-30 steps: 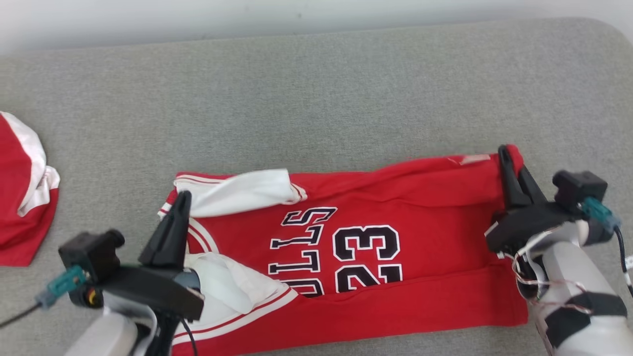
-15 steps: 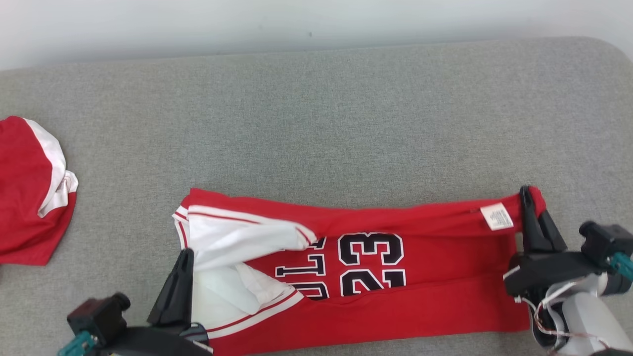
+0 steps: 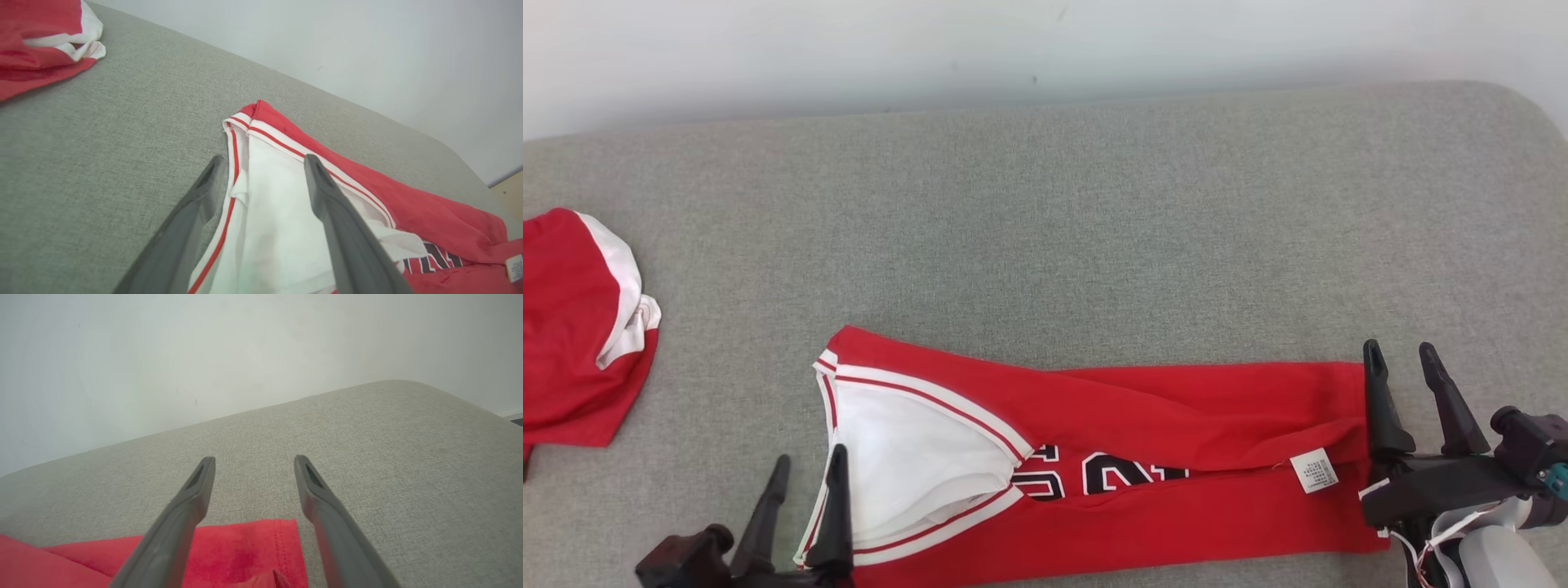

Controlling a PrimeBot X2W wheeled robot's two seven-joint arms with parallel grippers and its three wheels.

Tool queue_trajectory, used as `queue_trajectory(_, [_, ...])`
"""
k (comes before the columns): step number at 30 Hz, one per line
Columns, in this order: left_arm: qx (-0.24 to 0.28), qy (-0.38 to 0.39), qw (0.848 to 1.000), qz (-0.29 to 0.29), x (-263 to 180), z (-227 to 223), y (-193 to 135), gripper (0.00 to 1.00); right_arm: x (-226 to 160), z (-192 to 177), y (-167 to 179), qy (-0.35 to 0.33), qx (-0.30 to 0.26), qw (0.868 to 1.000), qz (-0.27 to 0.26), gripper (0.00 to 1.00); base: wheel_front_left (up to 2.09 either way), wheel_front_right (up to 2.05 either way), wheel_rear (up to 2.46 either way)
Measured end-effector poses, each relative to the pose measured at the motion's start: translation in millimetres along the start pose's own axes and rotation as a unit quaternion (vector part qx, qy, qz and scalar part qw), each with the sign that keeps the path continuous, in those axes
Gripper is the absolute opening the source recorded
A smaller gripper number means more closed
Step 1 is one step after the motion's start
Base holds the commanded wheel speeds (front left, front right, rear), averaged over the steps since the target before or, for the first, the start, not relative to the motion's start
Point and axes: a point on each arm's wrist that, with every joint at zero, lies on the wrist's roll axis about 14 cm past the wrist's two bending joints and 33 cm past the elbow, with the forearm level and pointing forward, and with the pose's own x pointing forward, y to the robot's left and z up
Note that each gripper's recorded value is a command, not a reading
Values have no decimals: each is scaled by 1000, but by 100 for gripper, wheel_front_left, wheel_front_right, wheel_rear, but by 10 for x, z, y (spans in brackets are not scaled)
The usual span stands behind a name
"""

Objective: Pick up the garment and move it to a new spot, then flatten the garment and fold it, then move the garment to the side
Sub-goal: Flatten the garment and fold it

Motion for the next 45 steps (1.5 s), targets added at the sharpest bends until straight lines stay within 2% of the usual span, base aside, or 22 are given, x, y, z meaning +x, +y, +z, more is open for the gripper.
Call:
queue_trajectory(3, [11,-19,1000,7,-12,90,37,100,-34,31,-5,-4,-1,1000,1,100,0,0,0])
queue_trajectory(10, [78,-70,994,29,-140,371,128,100,-123,16,-89,4,-6,1000,-6,100,0,0,0])
queue_trajectory(17, [122,-94,986,58,-324,520,293,100,-242,-244,-225,52,-12,998,-27,100,0,0,0])
queue_trajectory(25, [137,-101,982,85,-447,552,423,100,-348,-653,-277,135,-2,990,-43,100,0,0,0])
queue_trajectory(31, [142,-97,981,94,-489,518,484,100,-368,-868,-185,178,4,983,-36,100,0,0,0])
queue_trajectory(32, [144,-96,980,95,-494,514,494,100,-363,-889,-149,183,4,983,-30,85,0,0,0])
queue_trajectory(33, [145,-95,980,97,-498,508,502,100,-357,-898,-113,184,5,983,-25,48,0,0,0])
queue_trajectory(34, [146,-94,980,98,-501,504,506,100,-353,-905,-89,185,7,982,-22,38,0,0,0])
queue_trajectory(35, [147,-94,980,97,-502,501,507,100,-346,-905,-64,185,8,982,-18,0,0,0,0])
queue_trajectory(40, [157,-91,978,100,-500,492,522,100,-293,-836,-79,175,7,984,-15,0,0,0,0])
queue_trajectory(45, [165,-92,977,101,-501,509,520,100,-214,-592,-420,146,-11,988,-47,0,0,0,0])
